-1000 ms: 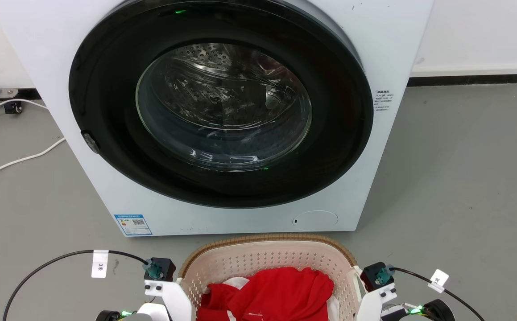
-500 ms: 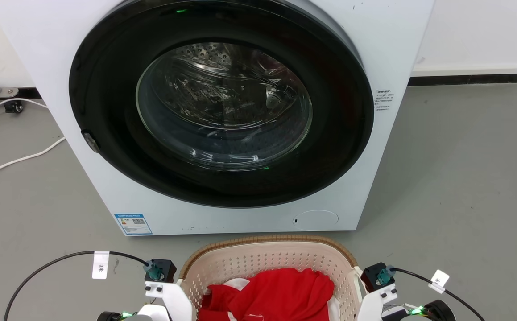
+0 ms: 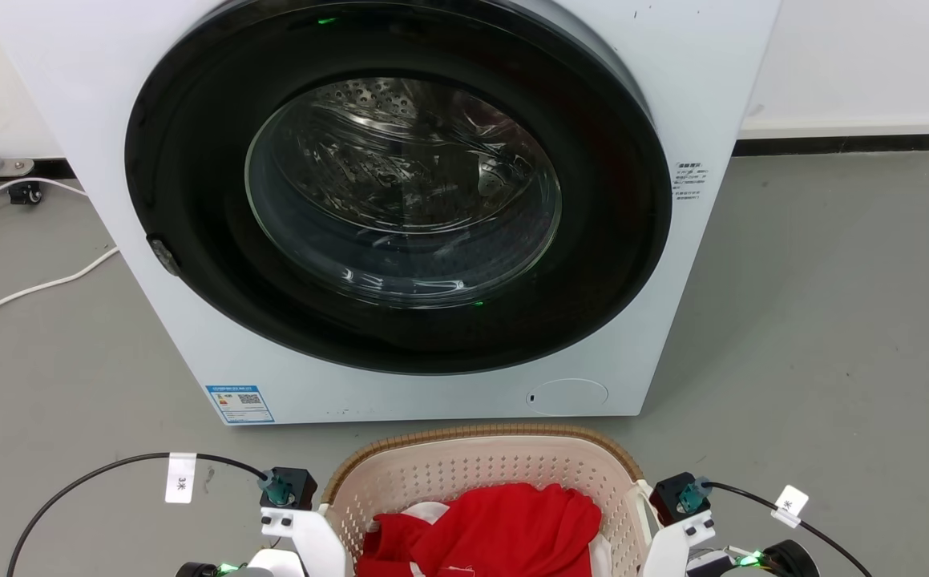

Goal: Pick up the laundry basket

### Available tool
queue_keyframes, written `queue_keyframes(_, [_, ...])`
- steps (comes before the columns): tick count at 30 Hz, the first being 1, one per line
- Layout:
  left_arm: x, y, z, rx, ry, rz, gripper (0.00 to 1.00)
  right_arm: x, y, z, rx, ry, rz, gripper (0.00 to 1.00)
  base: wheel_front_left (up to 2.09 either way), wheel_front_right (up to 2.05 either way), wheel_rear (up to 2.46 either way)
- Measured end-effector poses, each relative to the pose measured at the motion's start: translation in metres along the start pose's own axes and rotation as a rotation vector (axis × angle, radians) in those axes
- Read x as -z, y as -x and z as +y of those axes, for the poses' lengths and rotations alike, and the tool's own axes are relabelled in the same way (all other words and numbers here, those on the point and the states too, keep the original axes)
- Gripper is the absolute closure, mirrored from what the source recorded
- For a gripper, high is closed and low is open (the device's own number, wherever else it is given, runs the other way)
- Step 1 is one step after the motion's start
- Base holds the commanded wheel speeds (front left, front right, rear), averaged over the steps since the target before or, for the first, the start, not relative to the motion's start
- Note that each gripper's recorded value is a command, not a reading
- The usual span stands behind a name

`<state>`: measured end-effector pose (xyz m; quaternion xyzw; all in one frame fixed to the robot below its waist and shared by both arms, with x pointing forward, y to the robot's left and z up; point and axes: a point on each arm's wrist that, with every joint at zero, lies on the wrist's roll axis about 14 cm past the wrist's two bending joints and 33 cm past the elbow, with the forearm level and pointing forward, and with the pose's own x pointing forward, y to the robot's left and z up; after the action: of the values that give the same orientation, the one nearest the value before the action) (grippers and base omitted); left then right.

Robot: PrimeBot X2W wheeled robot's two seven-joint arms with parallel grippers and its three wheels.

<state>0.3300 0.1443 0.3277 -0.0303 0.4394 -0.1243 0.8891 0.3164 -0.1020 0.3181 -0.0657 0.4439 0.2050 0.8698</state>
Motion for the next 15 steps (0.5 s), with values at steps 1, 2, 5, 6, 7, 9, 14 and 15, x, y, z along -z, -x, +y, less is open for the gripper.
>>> queue_keyframes(1, [0.0001,0.0,0.0,0.0,0.003,0.0,1.0,0.0,0.0,0.0,0.0,-0.001,0.0,1.0,0.0,0.0,0.0])
queue_keyframes(2, [0.0002,0.0001,-0.0001,0.0,0.001,0.0,1.0,0.0001,0.0001,0.0,0.0,-0.002,0.001,1.0,0.0,0.0,0.0])
queue_keyframes(5, [0.0006,0.0001,-0.0003,0.001,0.003,0.001,1.0,0.0004,0.0002,-0.0002,0.001,-0.001,0.002,1.0,0.0,0.0,0.0])
queue_keyframes(6, [0.0008,0.0001,-0.0003,0.001,0.002,0.001,1.0,0.0005,0.0002,-0.0004,0.001,-0.002,0.002,1.0,0.0,0.0,0.0])
queue_keyframes(7, [0.0009,0.0001,-0.0003,0.001,0.001,0.002,1.0,0.0006,0.0001,-0.0005,0.001,-0.003,0.003,1.0,0.0,0.0,0.0])
queue_keyframes(9, [0.0007,0.0,-0.0003,0.001,0.004,0.0,1.0,0.0008,0.0,-0.0006,0.001,-0.002,0.003,1.0,0.0,0.0,0.0])
queue_keyframes(14, [0.0007,0.0001,-0.0004,0.002,0.006,-0.002,1.0,0.0009,-0.0003,-0.0009,0.0,0.0,0.005,1.0,0.0,0.0,0.0])
queue_keyframes(15, [0.0006,0.0001,-0.0004,0.002,0.005,-0.002,1.0,0.0009,-0.0003,-0.0009,0.0,0.001,0.005,1.0,0.0,0.0,0.0])
